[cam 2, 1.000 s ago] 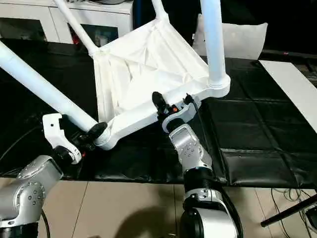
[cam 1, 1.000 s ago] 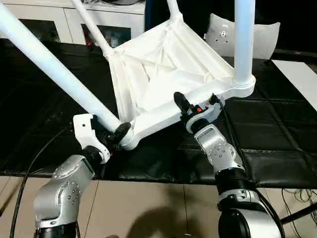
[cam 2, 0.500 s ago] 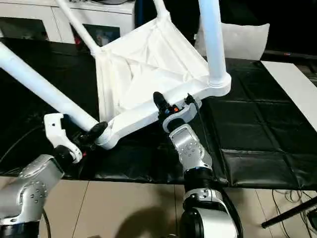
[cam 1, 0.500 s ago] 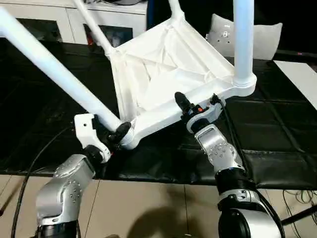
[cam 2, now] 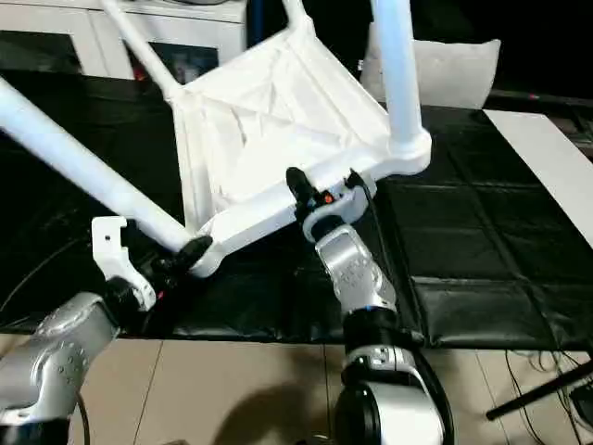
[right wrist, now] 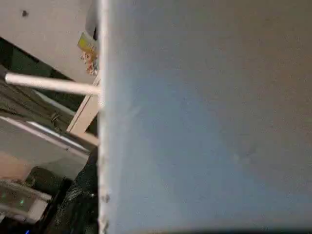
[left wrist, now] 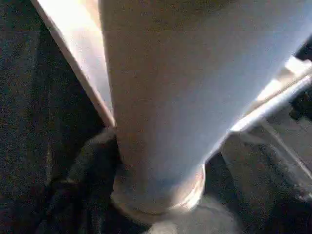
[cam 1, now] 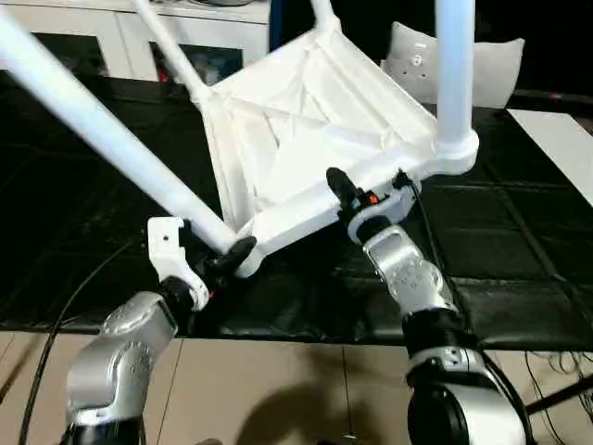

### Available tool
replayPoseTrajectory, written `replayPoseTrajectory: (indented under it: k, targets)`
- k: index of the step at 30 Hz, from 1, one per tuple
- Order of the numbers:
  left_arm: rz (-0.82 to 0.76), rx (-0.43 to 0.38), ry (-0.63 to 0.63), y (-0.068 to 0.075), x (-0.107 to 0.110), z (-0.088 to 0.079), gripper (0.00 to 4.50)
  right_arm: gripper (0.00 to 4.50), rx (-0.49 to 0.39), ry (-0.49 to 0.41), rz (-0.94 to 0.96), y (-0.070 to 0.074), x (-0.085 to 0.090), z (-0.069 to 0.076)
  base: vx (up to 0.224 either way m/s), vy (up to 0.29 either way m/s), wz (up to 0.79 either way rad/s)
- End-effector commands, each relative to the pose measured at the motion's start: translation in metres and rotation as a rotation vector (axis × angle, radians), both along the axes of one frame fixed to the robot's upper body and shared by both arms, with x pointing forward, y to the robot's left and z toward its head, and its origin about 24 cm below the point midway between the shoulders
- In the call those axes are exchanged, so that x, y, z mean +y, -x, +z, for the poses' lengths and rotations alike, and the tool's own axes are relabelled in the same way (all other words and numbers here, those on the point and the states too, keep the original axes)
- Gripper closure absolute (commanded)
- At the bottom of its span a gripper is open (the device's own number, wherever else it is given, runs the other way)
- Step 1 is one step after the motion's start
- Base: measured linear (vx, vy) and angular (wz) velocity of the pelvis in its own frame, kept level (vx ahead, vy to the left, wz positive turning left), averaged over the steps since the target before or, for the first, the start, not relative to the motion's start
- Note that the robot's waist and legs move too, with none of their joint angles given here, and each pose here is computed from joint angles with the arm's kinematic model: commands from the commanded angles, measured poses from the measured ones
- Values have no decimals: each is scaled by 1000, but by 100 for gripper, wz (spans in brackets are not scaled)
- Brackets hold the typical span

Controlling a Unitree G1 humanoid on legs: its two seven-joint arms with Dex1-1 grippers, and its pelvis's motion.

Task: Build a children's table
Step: Flip table

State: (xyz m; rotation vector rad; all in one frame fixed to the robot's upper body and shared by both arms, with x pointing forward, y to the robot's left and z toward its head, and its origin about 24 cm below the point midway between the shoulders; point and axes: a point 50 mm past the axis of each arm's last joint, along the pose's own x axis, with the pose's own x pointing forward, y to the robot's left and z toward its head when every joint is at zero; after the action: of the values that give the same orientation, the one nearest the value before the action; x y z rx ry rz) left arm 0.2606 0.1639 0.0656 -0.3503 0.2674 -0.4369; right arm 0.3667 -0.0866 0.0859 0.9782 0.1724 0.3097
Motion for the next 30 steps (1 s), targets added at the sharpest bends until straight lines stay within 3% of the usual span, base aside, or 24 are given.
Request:
replayPoseTrajectory:
  k: [1,5,13,16,20,23,27,28,30]
  targets:
    - [-100,14,31,7,-14,-2,49,244,-81,16,-67,-9,-6,26,0,0,0]
    - [-156,14,-2,17,-10,-4,6,248,-93,31,-181,-9,-41,29,0,0,0]
    - [-171,71,-55,21,-5,-12,0,248,-124,52,-289,1,-79,36,0,0,0]
    - [-259,13,-106,23,-5,-5,0,248,-143,126,-357,9,-96,42,0,0,0]
    - [-377,-77,-153,26,-9,18,0,248,-139,259,-423,20,-115,47,0,0,0]
    - [-444,-107,-146,29,-13,34,0,248,-133,327,-460,25,-123,51,0,0,0]
    - [-507,-108,-165,32,-14,41,0,250,-111,412,-500,28,-131,54,0,0,0]
    - [-549,-101,-199,34,-13,44,0,251,-100,508,-504,29,-134,57,0,0,0]
    - [-576,-98,-242,34,-11,48,0,252,-87,602,-503,30,-137,60,0,0,0]
